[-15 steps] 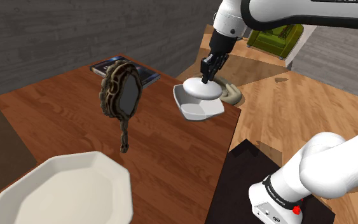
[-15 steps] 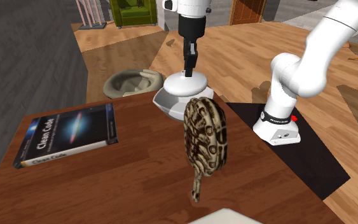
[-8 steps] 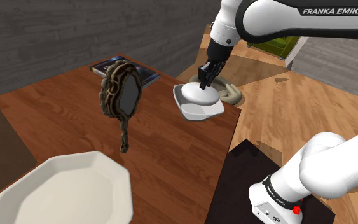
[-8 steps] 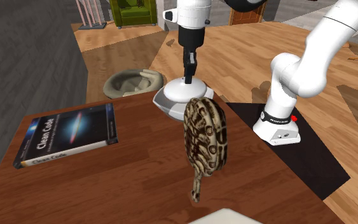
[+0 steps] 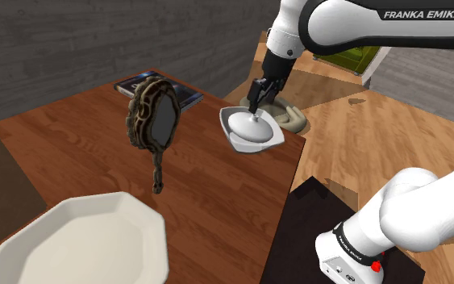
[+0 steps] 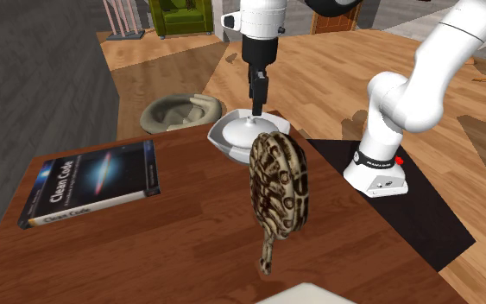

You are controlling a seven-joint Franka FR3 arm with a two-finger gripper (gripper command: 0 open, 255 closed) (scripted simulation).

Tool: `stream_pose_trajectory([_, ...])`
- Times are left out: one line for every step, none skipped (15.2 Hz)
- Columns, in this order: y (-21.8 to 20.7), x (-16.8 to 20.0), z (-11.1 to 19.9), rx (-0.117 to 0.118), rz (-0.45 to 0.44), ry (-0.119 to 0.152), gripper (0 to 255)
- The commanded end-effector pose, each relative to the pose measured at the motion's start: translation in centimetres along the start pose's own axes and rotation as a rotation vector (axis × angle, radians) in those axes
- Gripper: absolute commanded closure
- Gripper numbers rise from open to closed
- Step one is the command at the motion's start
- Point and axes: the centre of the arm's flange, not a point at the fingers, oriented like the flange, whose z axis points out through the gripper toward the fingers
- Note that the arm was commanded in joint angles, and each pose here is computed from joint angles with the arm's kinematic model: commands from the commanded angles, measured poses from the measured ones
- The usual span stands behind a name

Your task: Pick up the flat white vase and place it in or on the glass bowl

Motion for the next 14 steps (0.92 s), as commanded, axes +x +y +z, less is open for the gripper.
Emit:
stream_pose_trajectory([0.0, 0.0, 0.0, 0.0, 0.0, 0.0, 0])
stream_pose_trajectory([0.0, 0.0, 0.0, 0.0, 0.0, 0.0, 0])
stream_pose_trajectory([0.0, 0.0, 0.0, 0.0, 0.0, 0.0, 0])
stream_pose_trajectory([0.0, 0.0, -1.3, 0.0, 0.0, 0.0, 0])
stream_pose_trajectory([0.0, 0.0, -2.6, 0.0, 0.0, 0.0, 0])
stream_pose_trajectory([0.0, 0.0, -4.0, 0.0, 0.0, 0.0, 0])
stream_pose_trajectory([0.0, 0.0, -5.0, 0.0, 0.0, 0.0, 0])
stream_pose_trajectory([0.0, 0.0, -5.0, 0.0, 0.0, 0.0, 0])
stream_pose_trajectory([0.0, 0.0, -5.0, 0.0, 0.0, 0.0, 0])
stream_pose_trajectory([0.0, 0.0, -5.0, 0.0, 0.0, 0.0, 0])
stream_pose_trajectory([0.0, 0.0, -5.0, 0.0, 0.0, 0.0, 0])
stream_pose_trajectory([0.0, 0.0, -5.0, 0.0, 0.0, 0.0, 0])
stream_pose_trajectory([0.0, 0.0, -5.0, 0.0, 0.0, 0.0, 0])
stream_pose_trajectory([0.0, 0.0, -5.0, 0.0, 0.0, 0.0, 0])
